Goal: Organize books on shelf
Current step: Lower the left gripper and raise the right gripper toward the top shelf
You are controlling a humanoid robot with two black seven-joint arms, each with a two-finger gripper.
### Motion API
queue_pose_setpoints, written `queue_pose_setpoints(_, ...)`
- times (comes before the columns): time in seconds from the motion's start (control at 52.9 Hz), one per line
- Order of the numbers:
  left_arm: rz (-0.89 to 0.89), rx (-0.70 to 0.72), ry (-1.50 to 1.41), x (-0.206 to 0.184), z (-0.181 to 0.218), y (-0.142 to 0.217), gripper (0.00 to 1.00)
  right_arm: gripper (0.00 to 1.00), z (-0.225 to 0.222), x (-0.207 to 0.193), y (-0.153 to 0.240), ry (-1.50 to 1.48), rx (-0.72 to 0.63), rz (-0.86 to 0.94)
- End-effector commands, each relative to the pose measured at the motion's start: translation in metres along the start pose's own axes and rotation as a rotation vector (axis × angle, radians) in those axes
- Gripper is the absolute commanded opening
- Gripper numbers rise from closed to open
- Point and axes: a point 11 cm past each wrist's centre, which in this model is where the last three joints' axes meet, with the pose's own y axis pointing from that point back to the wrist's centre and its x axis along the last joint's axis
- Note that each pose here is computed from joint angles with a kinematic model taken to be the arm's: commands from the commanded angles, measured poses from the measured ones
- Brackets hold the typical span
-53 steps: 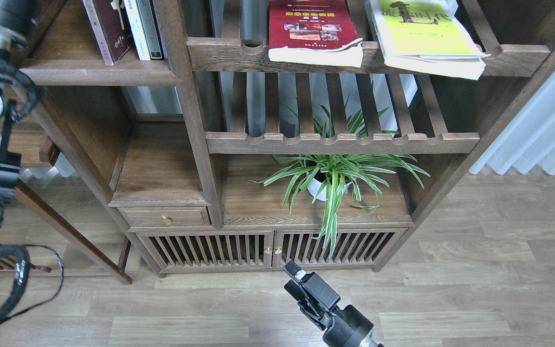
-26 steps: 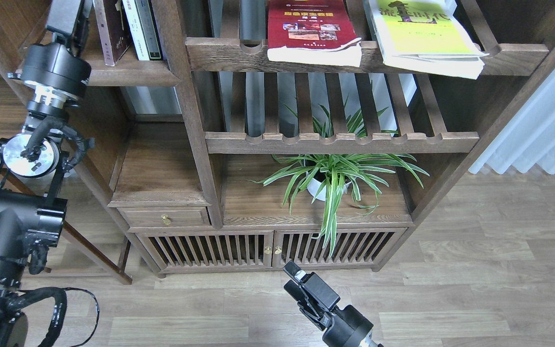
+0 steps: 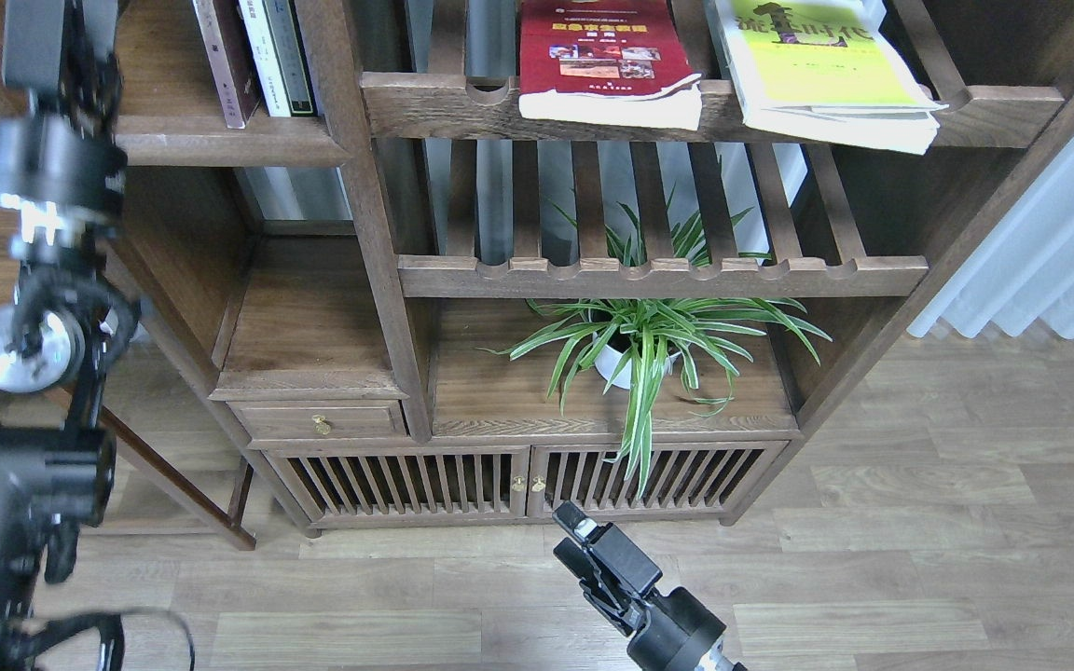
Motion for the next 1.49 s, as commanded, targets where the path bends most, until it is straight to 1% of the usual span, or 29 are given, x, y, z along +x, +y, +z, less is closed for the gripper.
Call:
queue_pose_setpoints(0.0, 0.066, 0.033, -0.003, 0.016, -0.006, 0.031, 1.00, 0.96, -0.014, -0.023, -0.014, 0.022, 0.064, -0.077)
queue_pose_setpoints(0.113, 0.092, 0.075, -0.009, 0.021, -0.015, 0.048, 1.00, 0.96, -0.018, -0.035, -0.022, 0.033, 0.070, -0.116)
queue_pose_setpoints(0.264, 0.210, 0.182, -0.010, 0.045, -0.035, 0.099, 1.00, 0.96, -0.025, -0.049, -0.034, 0.058, 0.063, -0.161)
queue_pose_setpoints(0.321, 0.295, 0.230, 0.000, 0.060, -0.046, 0.135, 1.00, 0.97, -0.029, -0.052, -0.036, 0.066, 0.069, -0.170)
queue_pose_setpoints(0.416, 0.365, 0.256, 0.003, 0.071, -0.050, 0.162, 1.00, 0.97, -0.028, -0.055, -0.040, 0.072, 0.057, -0.179)
queue_pose_setpoints(0.472, 0.391, 0.256, 0.005, 0.077, -0.049, 0.170, 1.00, 0.96, -0.029, -0.061, -0.046, 0.084, 0.047, -0.199)
queue_pose_setpoints(0.529, 0.404, 0.250, 0.001, 0.080, -0.046, 0.173, 1.00, 0.96, -0.034, -0.071, -0.055, 0.104, 0.042, -0.227)
queue_pose_setpoints(0.623, 0.414, 0.246, -0.010, 0.083, -0.041, 0.174, 1.00, 0.96, -0.054, -0.100, -0.076, 0.131, 0.064, -0.310)
queue_pose_setpoints(0.756, 0.428, 0.230, 0.001, 0.086, -0.037, 0.177, 1.00, 0.93, -0.069, -0.128, -0.090, 0.130, 0.114, -0.392)
queue_pose_setpoints(0.812, 0.431, 0.227, 0.004, 0.087, -0.036, 0.177, 1.00, 0.93, -0.074, -0.134, -0.093, 0.137, 0.132, -0.408)
queue_pose_setpoints(0.907, 0.433, 0.227, -0.001, 0.088, -0.033, 0.178, 1.00, 0.93, -0.089, -0.141, -0.092, 0.148, 0.176, -0.423)
queue_pose_setpoints(0.926, 0.440, 0.229, -0.010, 0.089, -0.030, 0.179, 1.00, 0.93, -0.102, -0.145, -0.089, 0.155, 0.215, -0.433)
queue_pose_setpoints(0.945, 0.443, 0.229, -0.010, 0.090, -0.030, 0.180, 1.00, 0.93, -0.105, -0.146, -0.088, 0.157, 0.226, -0.434)
queue_pose_setpoints(1.171, 0.448, 0.233, -0.008, 0.092, -0.031, 0.180, 1.00, 0.93, -0.135, -0.161, -0.084, 0.176, 0.322, -0.473)
queue_pose_setpoints(1.285, 0.445, 0.231, -0.009, 0.092, -0.031, 0.178, 1.00, 0.93, -0.157, -0.170, -0.077, 0.174, 0.410, -0.498)
queue_pose_setpoints(1.474, 0.467, 0.228, -0.007, 0.097, -0.030, 0.184, 1.00, 0.93, -0.177, -0.190, -0.077, 0.196, 0.455, -0.547)
